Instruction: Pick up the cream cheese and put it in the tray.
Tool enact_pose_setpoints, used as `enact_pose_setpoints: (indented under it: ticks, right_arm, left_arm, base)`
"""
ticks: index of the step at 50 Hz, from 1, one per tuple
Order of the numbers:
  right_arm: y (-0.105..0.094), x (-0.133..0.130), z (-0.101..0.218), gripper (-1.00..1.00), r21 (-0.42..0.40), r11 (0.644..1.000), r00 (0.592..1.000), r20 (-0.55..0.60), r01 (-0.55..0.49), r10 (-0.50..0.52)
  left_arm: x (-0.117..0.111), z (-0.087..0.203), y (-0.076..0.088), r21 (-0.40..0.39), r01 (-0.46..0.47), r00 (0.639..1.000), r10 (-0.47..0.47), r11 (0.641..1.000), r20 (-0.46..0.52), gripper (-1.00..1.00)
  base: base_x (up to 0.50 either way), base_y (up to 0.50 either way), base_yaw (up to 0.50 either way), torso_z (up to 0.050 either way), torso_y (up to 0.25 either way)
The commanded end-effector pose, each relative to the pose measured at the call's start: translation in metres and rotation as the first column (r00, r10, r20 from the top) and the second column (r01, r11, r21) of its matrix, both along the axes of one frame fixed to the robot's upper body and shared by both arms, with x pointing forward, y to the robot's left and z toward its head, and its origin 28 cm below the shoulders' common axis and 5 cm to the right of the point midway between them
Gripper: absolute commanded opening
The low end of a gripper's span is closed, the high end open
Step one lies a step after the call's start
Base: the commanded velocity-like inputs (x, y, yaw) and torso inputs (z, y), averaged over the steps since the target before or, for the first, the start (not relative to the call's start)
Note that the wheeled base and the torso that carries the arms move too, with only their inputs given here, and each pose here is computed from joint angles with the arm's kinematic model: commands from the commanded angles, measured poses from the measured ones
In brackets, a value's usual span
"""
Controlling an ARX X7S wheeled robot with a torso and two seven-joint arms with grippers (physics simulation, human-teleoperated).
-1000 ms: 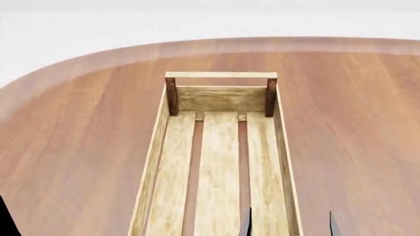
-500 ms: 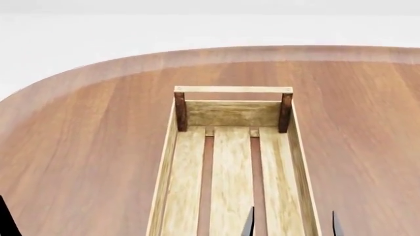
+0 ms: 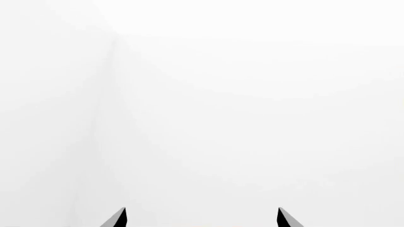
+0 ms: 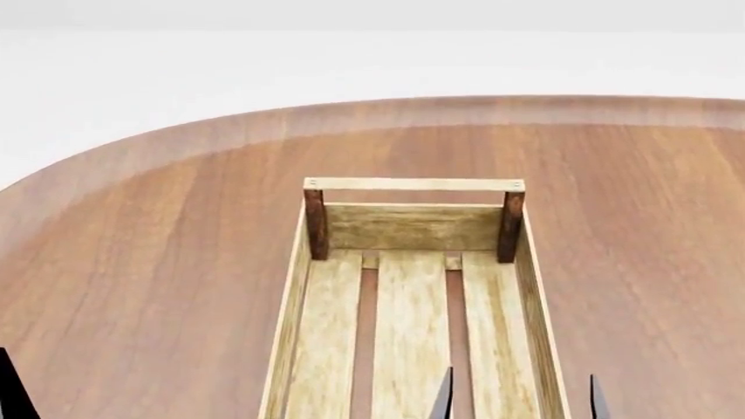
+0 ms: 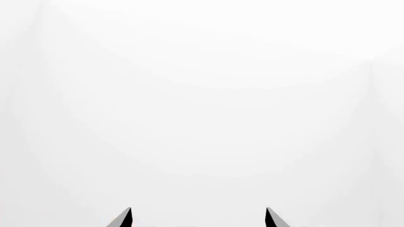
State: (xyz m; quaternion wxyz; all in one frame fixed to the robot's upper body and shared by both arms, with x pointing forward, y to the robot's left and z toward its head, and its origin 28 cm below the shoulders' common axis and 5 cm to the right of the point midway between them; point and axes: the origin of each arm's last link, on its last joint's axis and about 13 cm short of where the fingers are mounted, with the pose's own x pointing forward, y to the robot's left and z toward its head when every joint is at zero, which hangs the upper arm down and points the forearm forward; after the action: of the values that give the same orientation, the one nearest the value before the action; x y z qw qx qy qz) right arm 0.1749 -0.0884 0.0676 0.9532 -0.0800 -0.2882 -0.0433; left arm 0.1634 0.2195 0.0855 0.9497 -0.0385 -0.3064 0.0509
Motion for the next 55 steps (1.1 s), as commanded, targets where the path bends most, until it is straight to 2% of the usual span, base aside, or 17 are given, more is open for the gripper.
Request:
enact_pose_setpoints:
  ticks: [1,17,25,29,34,40,45,46,48,49,50,51,54,55]
  right_arm:
    - [-0.001,0.000,-0.001,1.00,0.012,1.000,1.000,-0.009,0.001,-0.001]
    - [-0.001,0.002,-0.002,1.00,0.016,1.000,0.999,-0.032,0.019,-0.019]
    - [-0.002,0.004,-0.001,1.00,0.011,0.996,0.996,-0.023,0.091,-0.090]
    - [-0.005,0.006,0.001,1.00,0.019,0.981,0.981,-0.005,0.194,-0.194]
    - [-0.008,0.010,0.004,1.00,0.030,0.940,0.940,0.020,0.339,-0.339]
    - [-0.011,0.009,0.006,1.00,0.070,0.913,0.914,0.027,0.403,-0.406]
    - [-0.016,0.011,0.008,1.00,0.097,0.846,0.849,0.028,0.524,-0.528]
    - [-0.017,0.012,0.009,1.00,0.112,0.821,0.825,0.017,0.560,-0.565]
    - [-0.019,0.013,0.009,1.00,0.112,0.803,0.807,0.019,0.585,-0.590]
    - [-0.021,0.014,0.009,1.00,0.118,0.764,0.768,0.015,0.634,-0.640]
    - [-0.022,0.015,0.008,1.00,0.116,0.756,0.761,0.006,0.644,-0.649]
    - [-0.023,0.016,0.008,1.00,0.126,0.727,0.733,-0.004,0.675,-0.680]
    - [-0.024,0.018,0.008,1.00,0.122,0.698,0.704,-0.006,0.705,-0.710]
    - [-0.025,0.018,0.008,1.00,0.122,0.699,0.705,-0.005,0.704,-0.709]
  left_arm:
    - [0.000,-0.001,0.000,-0.004,0.000,1.000,0.000,1.000,0.000,1.00]
    - [-0.001,0.000,0.000,-0.003,0.003,1.000,-0.003,1.000,0.003,1.00]
    - [-0.001,0.001,0.001,-0.004,0.003,1.000,-0.003,1.000,0.002,1.00]
    - [0.000,0.001,0.001,-0.004,0.002,1.000,-0.002,1.000,0.004,1.00]
    - [0.000,0.001,0.002,-0.006,-0.003,1.000,0.003,1.000,0.004,1.00]
    - [0.000,0.001,0.002,-0.006,-0.007,1.000,0.007,1.000,0.004,1.00]
    - [0.000,0.000,0.003,-0.006,-0.009,1.000,0.009,1.000,0.002,1.00]
    - [0.000,0.000,0.003,-0.006,-0.010,1.000,0.010,1.000,0.003,1.00]
    - [-0.001,0.000,0.003,-0.007,-0.010,1.000,0.010,1.000,0.004,1.00]
    - [-0.001,0.000,0.002,-0.005,-0.010,1.000,0.010,1.000,0.003,1.00]
    - [-0.001,0.000,0.002,-0.004,-0.011,1.000,0.011,1.000,0.002,1.00]
    - [-0.001,0.000,0.003,-0.007,-0.011,1.000,0.011,1.000,0.002,1.00]
    - [-0.001,0.000,0.003,-0.007,-0.012,1.000,0.012,1.000,0.003,1.00]
    - [-0.001,0.001,0.003,-0.007,-0.013,1.000,0.013,1.000,0.004,1.00]
  base:
    - [0.00,0.00,0.00,0.000,0.000]
    - [0.00,0.00,0.00,0.000,0.000]
    - [0.00,0.00,0.00,0.000,0.000]
    - [0.00,0.00,0.00,0.000,0.000]
    - [0.00,0.00,0.00,0.000,0.000]
    - [0.00,0.00,0.00,0.000,0.000]
    - [0.00,0.00,0.00,0.000,0.000]
    - [0.00,0.00,0.00,0.000,0.000]
    - [0.00,0.00,0.00,0.000,0.000]
    - [0.00,0.00,0.00,0.000,0.000]
    - [0.00,0.00,0.00,0.000,0.000]
    - [0.00,0.00,0.00,0.000,0.000]
    - [0.00,0.00,0.00,0.000,0.000]
    - [0.00,0.00,0.00,0.000,0.000]
